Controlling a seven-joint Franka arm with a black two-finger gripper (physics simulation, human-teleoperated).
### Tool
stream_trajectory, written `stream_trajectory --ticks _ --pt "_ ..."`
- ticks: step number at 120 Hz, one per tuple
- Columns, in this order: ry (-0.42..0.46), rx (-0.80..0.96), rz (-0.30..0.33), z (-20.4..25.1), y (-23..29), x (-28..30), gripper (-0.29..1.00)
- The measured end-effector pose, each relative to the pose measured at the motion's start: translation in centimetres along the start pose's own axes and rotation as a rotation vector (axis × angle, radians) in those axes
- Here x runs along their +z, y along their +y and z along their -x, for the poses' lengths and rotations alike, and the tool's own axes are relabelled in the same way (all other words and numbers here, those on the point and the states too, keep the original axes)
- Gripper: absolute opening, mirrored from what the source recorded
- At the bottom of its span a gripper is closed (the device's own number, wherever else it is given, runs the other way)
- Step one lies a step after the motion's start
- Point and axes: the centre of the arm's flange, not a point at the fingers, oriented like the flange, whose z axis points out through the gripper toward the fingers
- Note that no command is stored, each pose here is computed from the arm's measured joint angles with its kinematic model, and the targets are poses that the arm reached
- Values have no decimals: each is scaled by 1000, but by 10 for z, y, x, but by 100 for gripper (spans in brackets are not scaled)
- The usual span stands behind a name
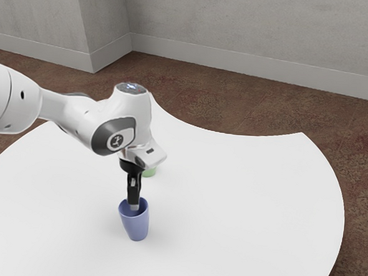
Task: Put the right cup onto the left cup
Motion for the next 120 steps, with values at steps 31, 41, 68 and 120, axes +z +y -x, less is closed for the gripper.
stream_trajectory --ticks 31,41,68,120 --pt "13 -14 -15 -10 2 9 7" --pt "20 -22 -21 -11 3 7 1" --pt "40 -45 -39 -8 7 -7 -6" --pt "109 -159 -136 12 -44 -90 -8"
